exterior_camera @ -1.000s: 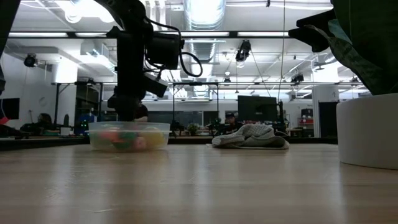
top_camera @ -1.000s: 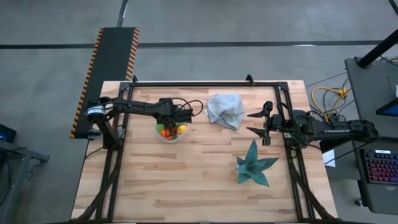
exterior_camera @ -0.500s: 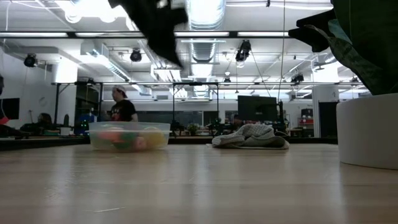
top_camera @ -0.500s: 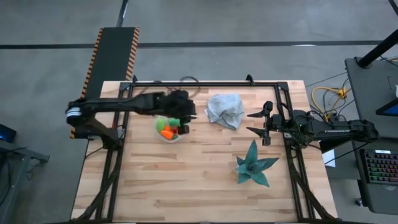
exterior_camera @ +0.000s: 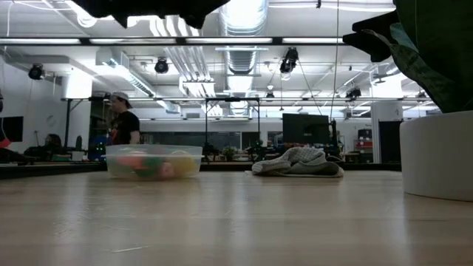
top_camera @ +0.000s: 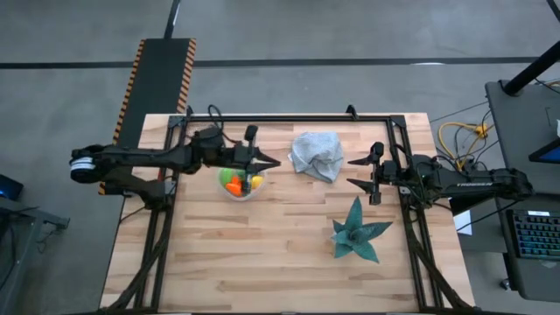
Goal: Pick and placing Produce into tupperware
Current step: Return to Home Position
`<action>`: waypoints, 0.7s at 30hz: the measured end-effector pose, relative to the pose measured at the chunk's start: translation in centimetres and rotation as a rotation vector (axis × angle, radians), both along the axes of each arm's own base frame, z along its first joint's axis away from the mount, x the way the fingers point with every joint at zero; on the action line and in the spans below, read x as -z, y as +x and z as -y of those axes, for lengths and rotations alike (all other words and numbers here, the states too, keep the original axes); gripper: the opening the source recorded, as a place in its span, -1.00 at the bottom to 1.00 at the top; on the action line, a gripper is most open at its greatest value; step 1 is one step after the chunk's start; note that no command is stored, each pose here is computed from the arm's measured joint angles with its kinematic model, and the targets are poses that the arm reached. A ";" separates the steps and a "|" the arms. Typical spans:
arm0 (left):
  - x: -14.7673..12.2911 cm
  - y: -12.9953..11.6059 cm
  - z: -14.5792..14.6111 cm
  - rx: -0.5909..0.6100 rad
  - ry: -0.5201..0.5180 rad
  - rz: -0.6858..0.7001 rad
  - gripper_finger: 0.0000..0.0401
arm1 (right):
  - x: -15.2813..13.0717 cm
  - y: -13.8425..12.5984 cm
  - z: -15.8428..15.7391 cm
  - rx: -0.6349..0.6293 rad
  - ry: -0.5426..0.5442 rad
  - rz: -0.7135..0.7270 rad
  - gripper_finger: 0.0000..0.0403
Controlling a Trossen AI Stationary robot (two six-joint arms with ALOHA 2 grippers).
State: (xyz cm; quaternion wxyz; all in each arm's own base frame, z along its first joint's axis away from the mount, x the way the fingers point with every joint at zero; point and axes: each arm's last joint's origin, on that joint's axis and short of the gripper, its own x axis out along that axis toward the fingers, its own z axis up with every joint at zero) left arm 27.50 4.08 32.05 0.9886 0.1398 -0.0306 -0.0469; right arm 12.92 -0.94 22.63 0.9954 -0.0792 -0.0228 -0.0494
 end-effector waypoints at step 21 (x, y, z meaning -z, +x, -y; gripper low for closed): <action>1.6 -13.8 4.3 -0.118 -0.025 0.087 -1.00 | 0.1 0.1 0.0 0.001 0.020 -0.007 0.20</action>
